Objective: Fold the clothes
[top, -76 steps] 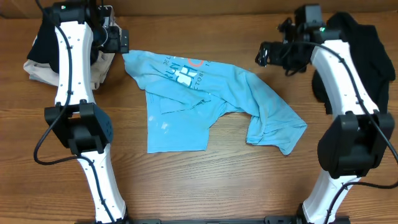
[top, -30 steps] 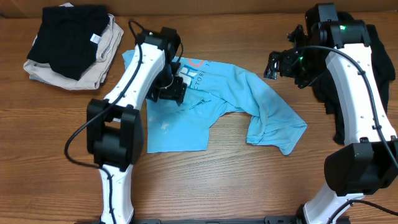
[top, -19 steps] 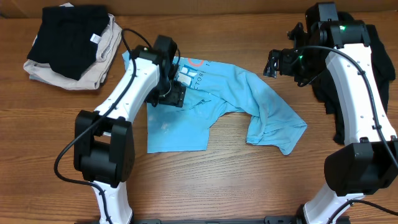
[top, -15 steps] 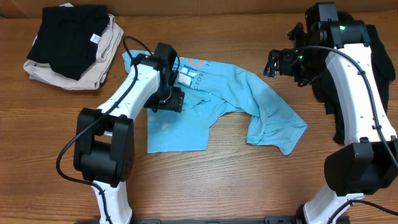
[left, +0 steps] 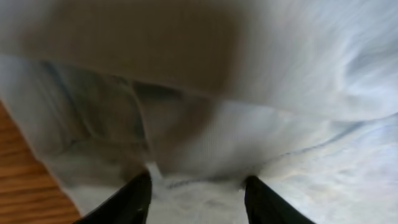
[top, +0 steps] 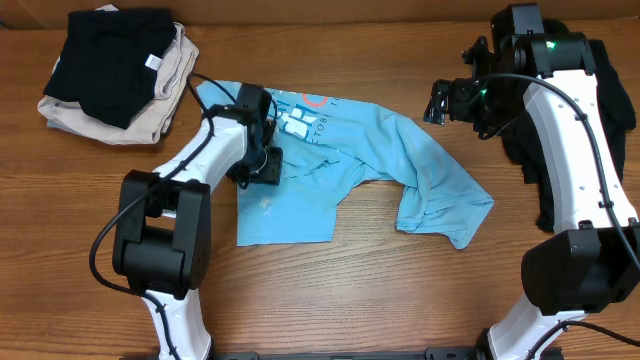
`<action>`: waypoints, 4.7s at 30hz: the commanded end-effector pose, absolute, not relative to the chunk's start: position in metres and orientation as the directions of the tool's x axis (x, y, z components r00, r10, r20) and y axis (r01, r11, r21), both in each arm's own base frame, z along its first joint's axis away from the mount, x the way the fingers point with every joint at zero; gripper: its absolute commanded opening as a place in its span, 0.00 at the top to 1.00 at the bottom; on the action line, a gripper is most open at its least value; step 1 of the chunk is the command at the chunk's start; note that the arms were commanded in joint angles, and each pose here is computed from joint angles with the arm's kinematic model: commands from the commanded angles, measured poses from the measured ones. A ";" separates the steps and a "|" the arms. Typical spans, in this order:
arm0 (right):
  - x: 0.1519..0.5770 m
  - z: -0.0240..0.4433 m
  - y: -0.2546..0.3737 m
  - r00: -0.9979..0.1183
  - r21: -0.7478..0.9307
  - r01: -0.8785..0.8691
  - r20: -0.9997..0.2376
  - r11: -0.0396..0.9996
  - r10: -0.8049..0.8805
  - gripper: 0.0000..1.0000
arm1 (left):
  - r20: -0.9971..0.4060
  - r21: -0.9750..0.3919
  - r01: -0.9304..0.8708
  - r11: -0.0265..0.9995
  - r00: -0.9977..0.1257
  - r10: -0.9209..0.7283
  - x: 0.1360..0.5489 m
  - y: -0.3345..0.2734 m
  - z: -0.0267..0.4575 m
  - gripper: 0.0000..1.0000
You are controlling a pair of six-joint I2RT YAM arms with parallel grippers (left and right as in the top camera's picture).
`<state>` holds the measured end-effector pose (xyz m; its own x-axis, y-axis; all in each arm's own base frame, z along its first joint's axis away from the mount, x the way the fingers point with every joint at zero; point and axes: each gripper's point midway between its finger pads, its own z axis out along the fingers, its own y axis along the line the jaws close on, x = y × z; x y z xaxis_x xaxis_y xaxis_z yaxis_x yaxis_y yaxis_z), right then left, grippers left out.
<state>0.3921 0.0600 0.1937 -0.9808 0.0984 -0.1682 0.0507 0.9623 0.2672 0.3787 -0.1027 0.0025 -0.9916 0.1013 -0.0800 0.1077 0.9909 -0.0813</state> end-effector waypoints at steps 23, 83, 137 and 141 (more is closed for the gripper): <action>0.394 0.192 0.058 -0.979 0.259 0.052 -0.178 0.965 0.100 0.00 | -0.098 -0.103 0.081 0.991 -0.993 0.071 0.377 -0.106 -0.004 0.67; 0.395 0.192 0.058 -0.978 0.259 0.051 -0.181 0.965 0.100 0.00 | -0.094 -0.046 0.084 0.995 -0.992 0.080 0.386 -0.098 0.015 0.64; 0.395 0.192 0.058 -0.978 0.259 0.051 -0.181 0.965 0.100 0.00 | -0.094 -0.071 0.061 0.996 -0.994 0.054 0.381 -0.101 0.000 0.71; 0.395 0.192 0.058 -0.978 0.259 0.051 -0.181 0.965 0.100 0.00 | -0.097 -0.071 0.061 0.996 -0.994 0.054 0.381 -0.101 0.000 0.74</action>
